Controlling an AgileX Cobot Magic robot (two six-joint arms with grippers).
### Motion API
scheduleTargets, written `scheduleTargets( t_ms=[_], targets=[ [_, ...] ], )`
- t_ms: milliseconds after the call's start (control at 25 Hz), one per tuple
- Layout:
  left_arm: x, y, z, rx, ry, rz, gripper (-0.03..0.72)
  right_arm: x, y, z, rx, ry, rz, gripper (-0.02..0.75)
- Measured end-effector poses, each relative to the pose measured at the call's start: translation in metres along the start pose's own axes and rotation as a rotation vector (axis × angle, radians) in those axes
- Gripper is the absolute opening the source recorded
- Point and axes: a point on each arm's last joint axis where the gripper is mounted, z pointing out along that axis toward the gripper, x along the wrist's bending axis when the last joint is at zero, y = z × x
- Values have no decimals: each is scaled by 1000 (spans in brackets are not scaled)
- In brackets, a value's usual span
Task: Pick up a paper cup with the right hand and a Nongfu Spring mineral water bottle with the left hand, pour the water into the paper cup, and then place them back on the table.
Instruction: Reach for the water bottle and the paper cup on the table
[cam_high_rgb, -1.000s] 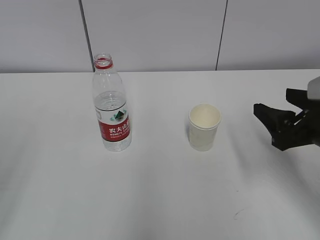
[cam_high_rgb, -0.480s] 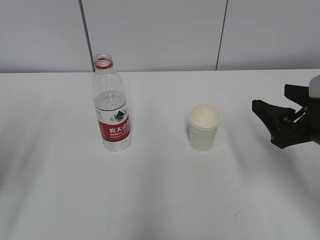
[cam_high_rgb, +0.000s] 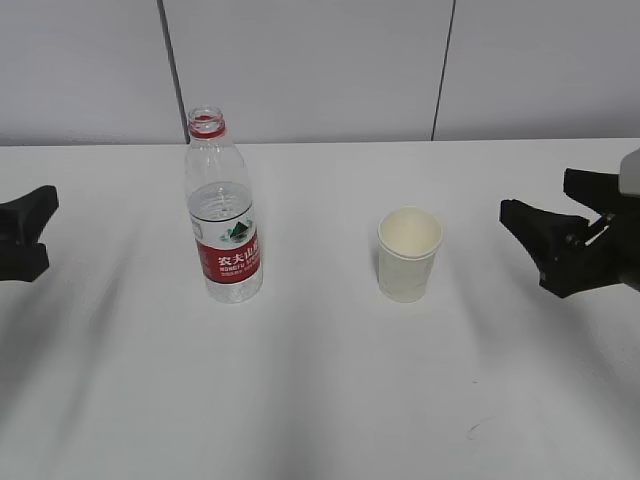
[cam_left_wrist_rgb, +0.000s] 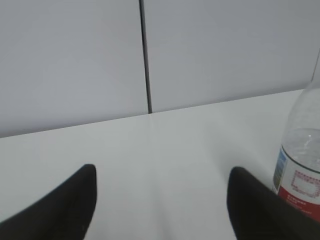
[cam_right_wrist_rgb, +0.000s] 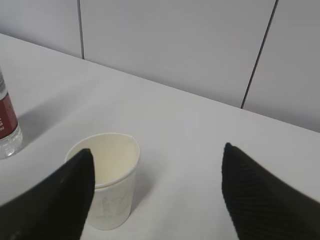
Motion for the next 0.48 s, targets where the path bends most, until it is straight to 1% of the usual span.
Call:
scheduleTargets(
  t_ms=[80,200,360,480],
  targets=[
    [-2,-6,6,2,-24,11,499,0,0,0,0,0,2,587],
    [-4,-15,12,11,-44,5,499,1,-6,3,16,10,11,587],
    [-8,-25,19,24,-74,8,499,5,-23,12,49,58,25,587],
    [-9,-28,22,-6,-84,6,499,9,-36,21,33,100,52,587]
  ],
)
